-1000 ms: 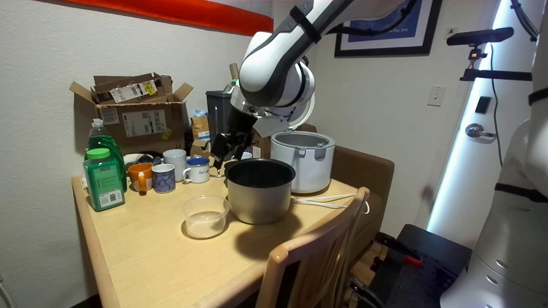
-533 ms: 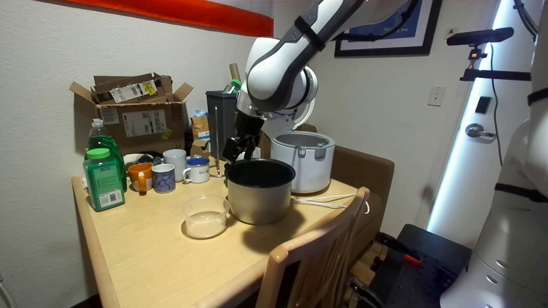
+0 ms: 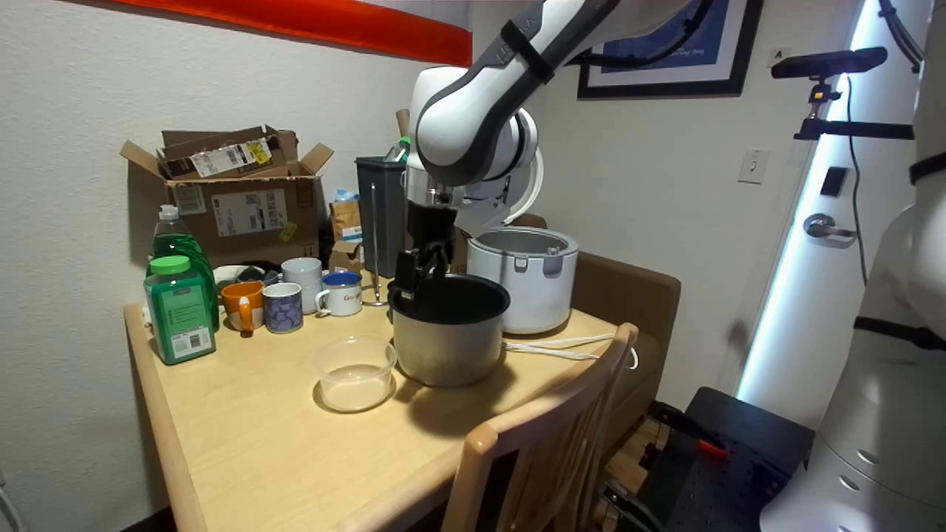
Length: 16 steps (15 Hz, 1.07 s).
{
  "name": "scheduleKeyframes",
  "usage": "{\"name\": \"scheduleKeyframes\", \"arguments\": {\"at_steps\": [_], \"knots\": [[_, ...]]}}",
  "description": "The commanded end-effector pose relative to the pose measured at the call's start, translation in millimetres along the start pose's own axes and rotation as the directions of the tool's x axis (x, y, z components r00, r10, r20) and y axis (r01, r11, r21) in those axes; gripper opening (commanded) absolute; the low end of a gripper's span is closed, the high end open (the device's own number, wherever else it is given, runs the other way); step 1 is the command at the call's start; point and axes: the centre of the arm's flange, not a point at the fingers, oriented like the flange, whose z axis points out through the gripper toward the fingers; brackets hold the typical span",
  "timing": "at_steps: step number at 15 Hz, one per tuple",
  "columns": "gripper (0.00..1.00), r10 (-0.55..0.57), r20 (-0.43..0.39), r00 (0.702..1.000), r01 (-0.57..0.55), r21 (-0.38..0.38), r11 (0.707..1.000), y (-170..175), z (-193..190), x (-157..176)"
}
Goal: Pick up the transparent bowl, pour its contents in the pot, pick up the pot and put it in the rice cooker
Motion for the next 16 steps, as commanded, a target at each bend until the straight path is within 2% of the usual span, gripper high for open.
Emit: {"name": "scheduleKeyframes", "arguments": {"at_steps": [1,5,12,13,14,16], "knots": [[1.0,-0.019,0.091,0.996,0.021,-0.016,1.0,5.9,6.4,9.8],[1.0,-0.044,0.143,0.989,0.051,-0.04,0.998,15.9,24.8,19.1],[1.0,-0.042,0.159,0.986,0.044,-0.007,0.999,19.2,53.7,34.1],[0.75,-0.043,0.161,0.986,0.045,-0.007,0.999,19.4,55.8,34.5],[0.72,-0.042,0.161,0.986,0.044,-0.007,0.999,19.5,57.3,35.4],[0.56,-0.042,0.164,0.986,0.044,-0.006,0.999,19.4,60.2,37.1]]}}
